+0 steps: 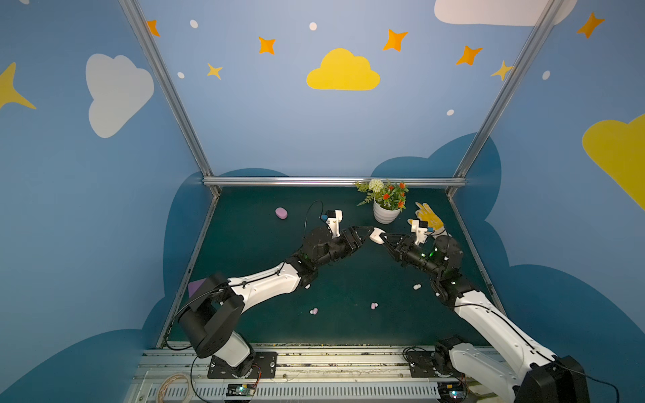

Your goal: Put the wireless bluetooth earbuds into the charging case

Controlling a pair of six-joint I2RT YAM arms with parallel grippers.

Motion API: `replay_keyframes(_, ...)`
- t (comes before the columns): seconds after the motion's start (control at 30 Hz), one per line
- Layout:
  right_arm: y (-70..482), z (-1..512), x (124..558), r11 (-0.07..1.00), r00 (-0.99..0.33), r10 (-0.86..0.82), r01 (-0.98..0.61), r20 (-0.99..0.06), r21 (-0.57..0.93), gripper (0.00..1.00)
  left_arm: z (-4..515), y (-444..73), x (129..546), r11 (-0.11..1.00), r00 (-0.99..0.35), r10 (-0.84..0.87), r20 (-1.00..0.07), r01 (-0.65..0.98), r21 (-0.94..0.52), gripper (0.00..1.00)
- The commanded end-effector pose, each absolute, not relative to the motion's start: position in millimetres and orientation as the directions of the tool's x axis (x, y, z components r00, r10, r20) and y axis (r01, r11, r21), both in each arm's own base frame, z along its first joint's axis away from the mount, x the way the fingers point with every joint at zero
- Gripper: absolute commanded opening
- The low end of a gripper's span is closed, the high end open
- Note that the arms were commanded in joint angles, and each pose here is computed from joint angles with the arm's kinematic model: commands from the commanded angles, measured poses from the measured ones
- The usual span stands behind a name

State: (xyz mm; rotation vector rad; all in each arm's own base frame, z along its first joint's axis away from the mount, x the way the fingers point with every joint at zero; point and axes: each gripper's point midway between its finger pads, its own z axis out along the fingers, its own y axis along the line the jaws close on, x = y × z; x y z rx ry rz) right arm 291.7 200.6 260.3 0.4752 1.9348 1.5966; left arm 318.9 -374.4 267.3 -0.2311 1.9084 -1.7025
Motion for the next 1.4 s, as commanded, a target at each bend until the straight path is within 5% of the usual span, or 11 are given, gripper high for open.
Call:
replay_keyframes(0.0,200.9,275.6,292.7,0.196,-0.738,0.632,-0.143,-0.237,0.970,0.18,278.1,-381.7,318.2,0.106,-0.837,-0.477,-0.268,0.248,-0.963,0.65)
replay_keyframes(1.0,214.2,267.3,287.1,0.175,-0.710,0.677,-0.103,-0.196,0.979,0.15,302.6,-387.6,315.3,-0.004,-0.832,-0.499,-0.242,0.282,-0.959,0.22)
replay_keyframes(1.37,217.7,275.4,283.3,0.188,-0.726,0.652,-0.126,-0.219,0.974,0.35,282.5,-379.4,314.1,0.093,-0.817,-0.498,-0.292,0.284,-0.954,0.04)
